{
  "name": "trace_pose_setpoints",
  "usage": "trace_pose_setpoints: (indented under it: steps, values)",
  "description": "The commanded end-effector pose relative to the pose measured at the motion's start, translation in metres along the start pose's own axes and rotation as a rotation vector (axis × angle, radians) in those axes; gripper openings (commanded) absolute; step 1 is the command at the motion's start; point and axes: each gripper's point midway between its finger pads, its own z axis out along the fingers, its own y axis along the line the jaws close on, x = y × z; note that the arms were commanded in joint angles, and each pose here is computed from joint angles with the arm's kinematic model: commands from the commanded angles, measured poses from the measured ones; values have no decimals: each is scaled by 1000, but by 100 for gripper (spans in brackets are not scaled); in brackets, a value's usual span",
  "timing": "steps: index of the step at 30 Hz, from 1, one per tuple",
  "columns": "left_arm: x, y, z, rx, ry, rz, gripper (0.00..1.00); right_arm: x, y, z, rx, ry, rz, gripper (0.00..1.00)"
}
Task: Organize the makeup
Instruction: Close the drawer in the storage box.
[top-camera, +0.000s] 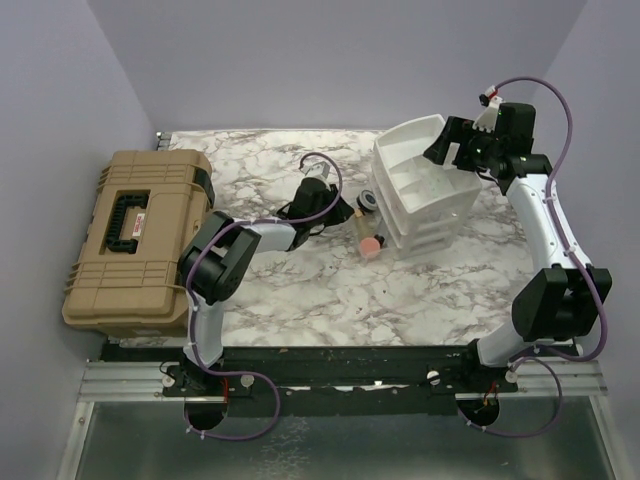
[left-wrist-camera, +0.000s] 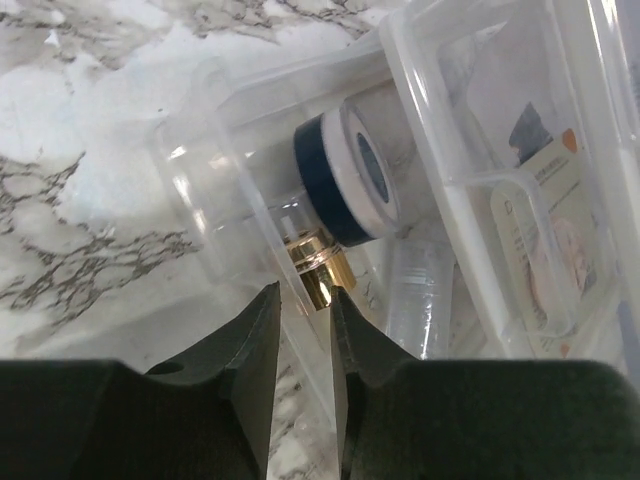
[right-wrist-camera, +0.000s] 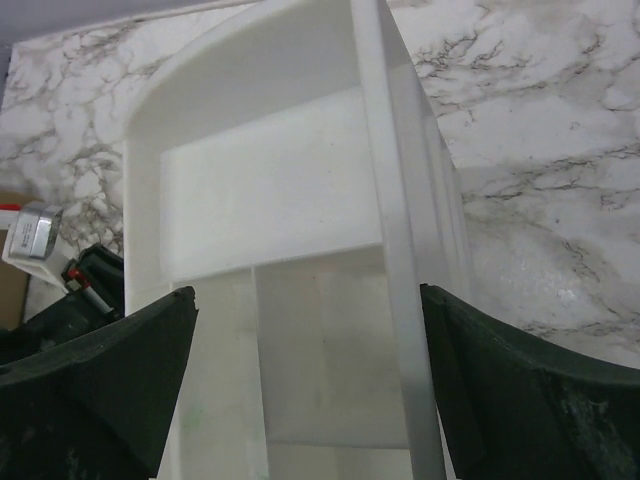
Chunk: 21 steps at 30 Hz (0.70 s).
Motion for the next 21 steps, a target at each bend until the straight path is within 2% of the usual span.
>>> trace_pose_setpoints:
  steps: [1, 7, 15, 21]
  values:
    - [20, -36, 18, 108, 56, -1, 24, 17, 24, 1, -152, 61, 19, 97]
    - [-7, -79, 21, 217, -5, -2, 25, 28, 24, 8, -176, 96, 39, 98]
    - [34, -98, 43, 288, 53, -71, 24, 36, 31, 13, -231, 121, 75, 98]
    - [27, -96, 36, 306, -5, -112, 20, 41, 24, 17, -199, 127, 83, 98]
